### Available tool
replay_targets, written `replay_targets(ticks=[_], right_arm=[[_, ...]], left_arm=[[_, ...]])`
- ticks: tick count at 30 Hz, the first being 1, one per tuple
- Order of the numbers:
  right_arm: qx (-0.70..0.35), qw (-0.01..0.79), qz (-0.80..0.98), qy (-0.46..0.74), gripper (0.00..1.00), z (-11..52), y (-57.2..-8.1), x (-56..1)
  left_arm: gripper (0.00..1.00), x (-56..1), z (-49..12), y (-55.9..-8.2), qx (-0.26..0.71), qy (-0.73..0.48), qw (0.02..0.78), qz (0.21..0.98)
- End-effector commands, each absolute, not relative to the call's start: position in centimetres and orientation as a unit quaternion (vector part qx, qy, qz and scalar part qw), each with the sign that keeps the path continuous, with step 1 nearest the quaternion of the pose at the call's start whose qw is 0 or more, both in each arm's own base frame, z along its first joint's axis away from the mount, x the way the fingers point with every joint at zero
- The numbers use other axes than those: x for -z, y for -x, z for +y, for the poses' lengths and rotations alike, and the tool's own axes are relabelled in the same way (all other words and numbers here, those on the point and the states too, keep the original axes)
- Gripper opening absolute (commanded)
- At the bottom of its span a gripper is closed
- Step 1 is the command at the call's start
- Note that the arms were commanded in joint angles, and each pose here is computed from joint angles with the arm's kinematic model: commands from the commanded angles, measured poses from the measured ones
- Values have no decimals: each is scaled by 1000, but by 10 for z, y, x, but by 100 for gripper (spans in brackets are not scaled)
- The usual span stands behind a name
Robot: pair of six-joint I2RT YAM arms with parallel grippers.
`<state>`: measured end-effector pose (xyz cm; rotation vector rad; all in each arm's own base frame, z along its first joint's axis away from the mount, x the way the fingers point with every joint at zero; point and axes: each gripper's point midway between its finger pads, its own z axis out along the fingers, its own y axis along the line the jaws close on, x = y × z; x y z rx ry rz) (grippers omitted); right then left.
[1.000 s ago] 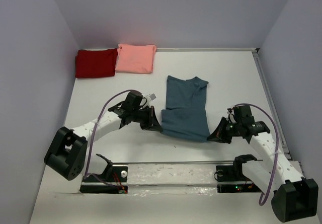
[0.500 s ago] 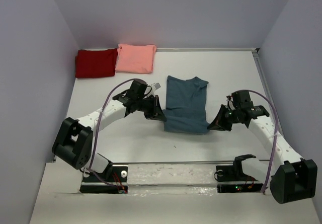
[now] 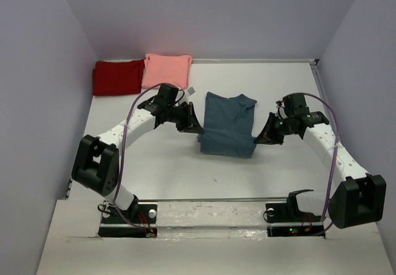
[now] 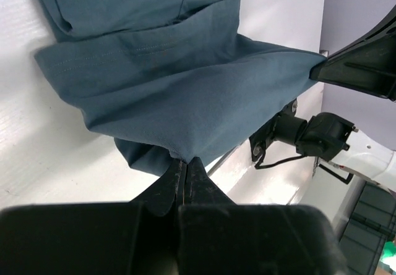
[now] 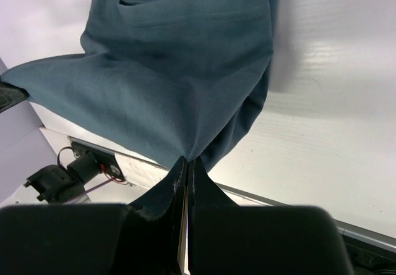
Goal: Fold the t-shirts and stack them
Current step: Fold the long partially folded tshirt into a neat square
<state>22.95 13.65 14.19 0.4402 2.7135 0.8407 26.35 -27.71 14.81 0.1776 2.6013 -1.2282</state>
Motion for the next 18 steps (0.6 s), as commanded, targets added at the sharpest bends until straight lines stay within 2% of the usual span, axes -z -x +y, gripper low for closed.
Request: replay_targets(ticks=[1,18], right_arm=[[-291,176,932,-125,0,137,-253,-167],[-285,196,931,-114,0,126,-299,-180]], left_arm=[[0,-174,-281,-277,440,-80,145,882],[0,-188,-294,-329,448,-82,159,876]])
